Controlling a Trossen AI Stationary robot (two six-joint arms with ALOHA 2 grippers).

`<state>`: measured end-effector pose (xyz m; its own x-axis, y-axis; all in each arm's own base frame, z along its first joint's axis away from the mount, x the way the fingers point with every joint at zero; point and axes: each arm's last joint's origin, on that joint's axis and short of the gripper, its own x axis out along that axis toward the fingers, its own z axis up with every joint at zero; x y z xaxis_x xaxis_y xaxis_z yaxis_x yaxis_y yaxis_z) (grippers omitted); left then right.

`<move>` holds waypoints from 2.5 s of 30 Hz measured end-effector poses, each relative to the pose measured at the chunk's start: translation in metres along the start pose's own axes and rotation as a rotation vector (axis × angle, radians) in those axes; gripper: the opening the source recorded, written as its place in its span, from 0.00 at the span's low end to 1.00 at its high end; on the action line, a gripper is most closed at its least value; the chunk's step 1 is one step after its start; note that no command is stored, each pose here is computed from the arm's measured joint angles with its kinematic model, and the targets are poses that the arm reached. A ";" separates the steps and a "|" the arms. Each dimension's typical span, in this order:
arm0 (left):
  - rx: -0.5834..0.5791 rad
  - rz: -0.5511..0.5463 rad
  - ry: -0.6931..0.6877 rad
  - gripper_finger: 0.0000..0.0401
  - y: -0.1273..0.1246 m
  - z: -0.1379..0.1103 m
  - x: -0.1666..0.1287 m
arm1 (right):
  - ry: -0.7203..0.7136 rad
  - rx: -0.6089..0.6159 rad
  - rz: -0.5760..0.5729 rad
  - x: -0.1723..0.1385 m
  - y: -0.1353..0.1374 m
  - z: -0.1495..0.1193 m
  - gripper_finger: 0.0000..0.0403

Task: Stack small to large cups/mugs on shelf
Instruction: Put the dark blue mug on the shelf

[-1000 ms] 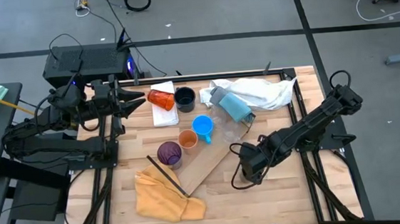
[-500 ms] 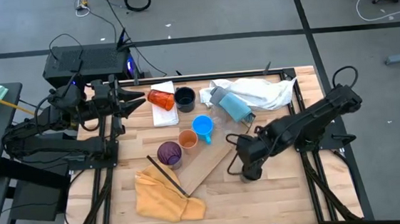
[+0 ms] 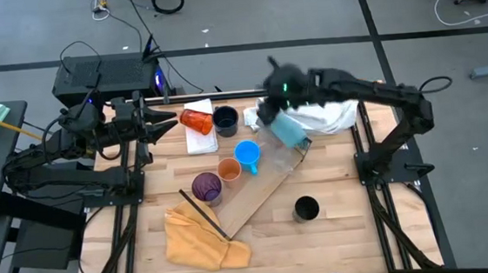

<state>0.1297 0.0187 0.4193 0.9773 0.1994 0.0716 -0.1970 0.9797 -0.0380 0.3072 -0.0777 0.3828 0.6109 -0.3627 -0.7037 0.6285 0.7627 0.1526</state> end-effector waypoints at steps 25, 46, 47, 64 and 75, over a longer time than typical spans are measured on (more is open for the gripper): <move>-0.007 0.000 0.000 0.25 0.000 0.000 0.000 | 0.211 0.128 0.031 0.176 -0.041 0.078 0.36; -0.007 0.000 0.008 0.25 0.000 -0.001 0.000 | 0.344 0.023 -0.015 0.211 -0.043 0.055 0.42; -0.007 0.000 0.008 0.25 0.000 -0.001 0.000 | 0.338 0.024 -0.016 0.213 -0.043 0.055 0.44; -0.008 0.000 0.008 0.25 0.000 -0.001 0.000 | 0.392 0.074 -0.057 0.242 -0.049 0.041 0.51; -0.029 -0.010 0.010 0.25 0.000 -0.001 0.000 | 0.439 0.091 -0.068 0.264 -0.047 0.027 0.39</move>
<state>0.1297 0.0184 0.4184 0.9799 0.1894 0.0621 -0.1854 0.9805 -0.0660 0.4519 -0.2236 0.2087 0.3166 -0.1339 -0.9391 0.7123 0.6873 0.1421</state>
